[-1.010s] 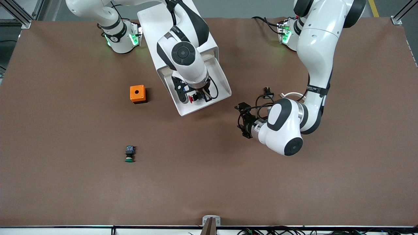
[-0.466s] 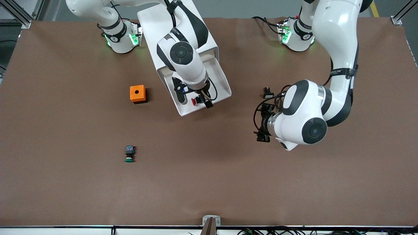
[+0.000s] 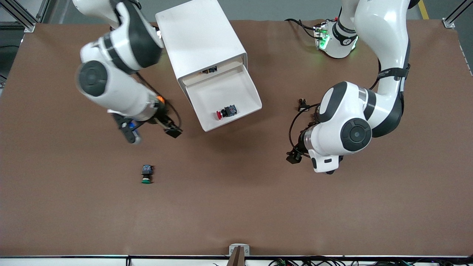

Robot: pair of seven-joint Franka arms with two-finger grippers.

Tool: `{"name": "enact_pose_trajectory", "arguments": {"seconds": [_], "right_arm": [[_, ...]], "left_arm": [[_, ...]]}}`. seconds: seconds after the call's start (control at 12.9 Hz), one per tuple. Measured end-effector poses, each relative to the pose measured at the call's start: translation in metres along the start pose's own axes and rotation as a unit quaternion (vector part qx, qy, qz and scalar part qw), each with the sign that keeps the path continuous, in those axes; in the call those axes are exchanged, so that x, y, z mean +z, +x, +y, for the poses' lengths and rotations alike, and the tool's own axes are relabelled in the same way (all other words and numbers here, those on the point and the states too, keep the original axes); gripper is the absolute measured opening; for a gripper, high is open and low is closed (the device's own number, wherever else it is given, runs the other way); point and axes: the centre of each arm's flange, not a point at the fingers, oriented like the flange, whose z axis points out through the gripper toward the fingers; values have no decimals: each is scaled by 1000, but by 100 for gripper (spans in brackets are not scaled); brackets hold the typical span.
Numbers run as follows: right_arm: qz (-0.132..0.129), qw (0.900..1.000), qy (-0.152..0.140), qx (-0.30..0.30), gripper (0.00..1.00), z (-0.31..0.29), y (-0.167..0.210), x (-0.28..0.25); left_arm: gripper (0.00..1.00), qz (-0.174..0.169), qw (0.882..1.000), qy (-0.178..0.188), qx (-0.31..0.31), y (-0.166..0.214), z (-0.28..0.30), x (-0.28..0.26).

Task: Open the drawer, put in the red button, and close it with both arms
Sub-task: 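Release the red button and withdraw the right gripper from the drawer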

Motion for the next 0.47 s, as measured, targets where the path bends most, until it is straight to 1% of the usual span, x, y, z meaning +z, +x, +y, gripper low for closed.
{"name": "enact_pose_trajectory", "arguments": {"seconds": [0.16,0.23,0.39,0.47], "right_arm": [[-2,997,5,-83,100,29,47,-24],[-3,992,8,-128,100,47,76,-35],[1,976,11,-219,100,89,130,-56],[9,970,-6,-244,100,107,147,-63]], "left_arm": [[100,7,999,-13,40,-9,11,15],[100,9,998,-15,53,-20,18,26],[100,14,997,-17,78,-49,29,47],[100,16,996,-15,91,-66,34,58]]}}
